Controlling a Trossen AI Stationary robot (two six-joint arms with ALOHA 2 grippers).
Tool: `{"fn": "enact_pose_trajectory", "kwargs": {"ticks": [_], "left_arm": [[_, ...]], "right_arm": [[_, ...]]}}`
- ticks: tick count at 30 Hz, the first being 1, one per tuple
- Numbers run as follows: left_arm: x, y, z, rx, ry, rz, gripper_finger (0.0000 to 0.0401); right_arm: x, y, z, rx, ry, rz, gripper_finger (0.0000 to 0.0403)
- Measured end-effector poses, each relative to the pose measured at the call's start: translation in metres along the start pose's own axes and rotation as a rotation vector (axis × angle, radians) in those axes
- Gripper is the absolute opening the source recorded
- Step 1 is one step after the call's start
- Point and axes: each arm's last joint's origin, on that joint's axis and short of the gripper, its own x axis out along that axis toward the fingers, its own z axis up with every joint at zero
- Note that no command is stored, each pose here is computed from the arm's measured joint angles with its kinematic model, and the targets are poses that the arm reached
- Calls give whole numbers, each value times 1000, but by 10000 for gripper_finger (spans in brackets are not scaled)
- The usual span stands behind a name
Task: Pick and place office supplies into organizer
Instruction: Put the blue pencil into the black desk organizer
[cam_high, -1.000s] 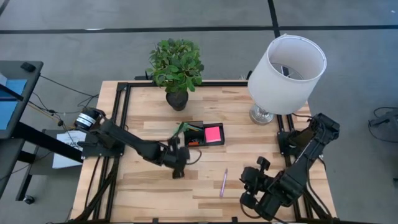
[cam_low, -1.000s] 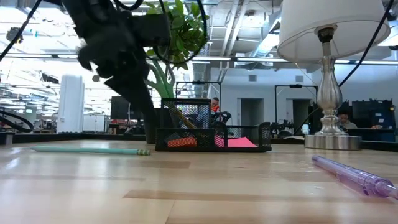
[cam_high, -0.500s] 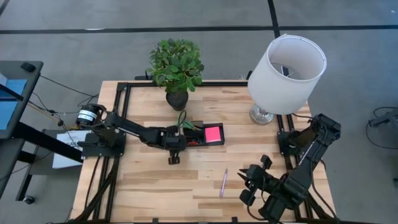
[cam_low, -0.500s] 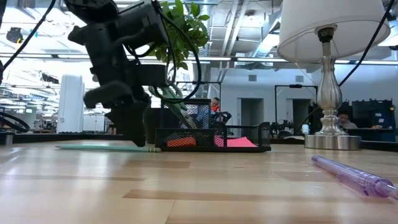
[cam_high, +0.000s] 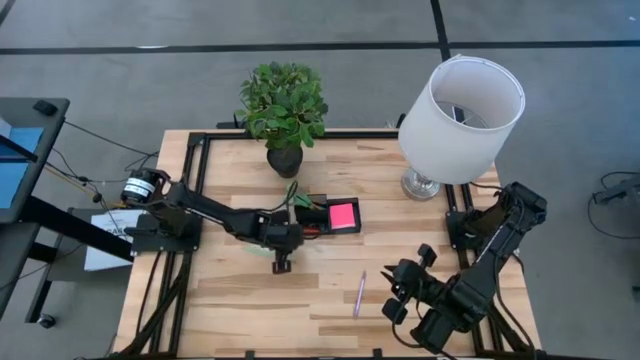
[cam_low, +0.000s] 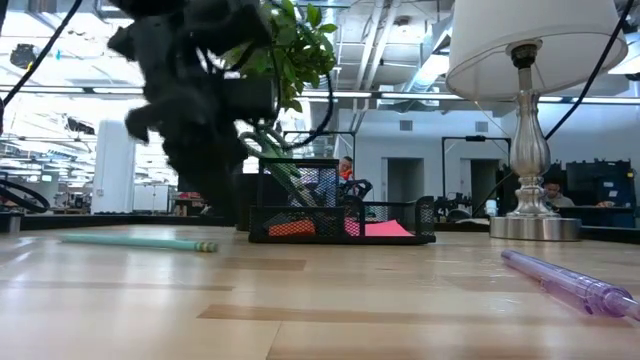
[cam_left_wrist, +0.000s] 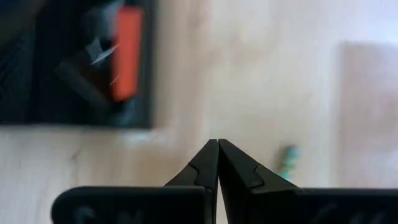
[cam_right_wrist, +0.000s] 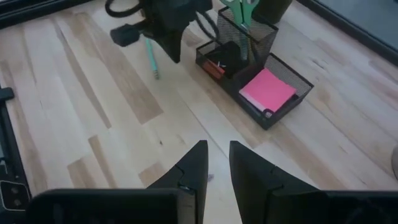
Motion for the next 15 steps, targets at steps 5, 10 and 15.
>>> {"fn": "enact_pose_trajectory", "kwargs": {"ticks": [5, 10, 15], "left_arm": [[-25, -17, 25, 75, -82, -228, 0], [-63, -31, 34, 141, -172, -471, 0], [-85, -41, 31, 165, -178, -644, 2]], "right_arm": [[-2, 3, -1, 28, -8, 24, 58], [-11, 14, -2, 150, -172, 106, 58], [-16, 27, 6, 280, -332, 176, 58]]}}
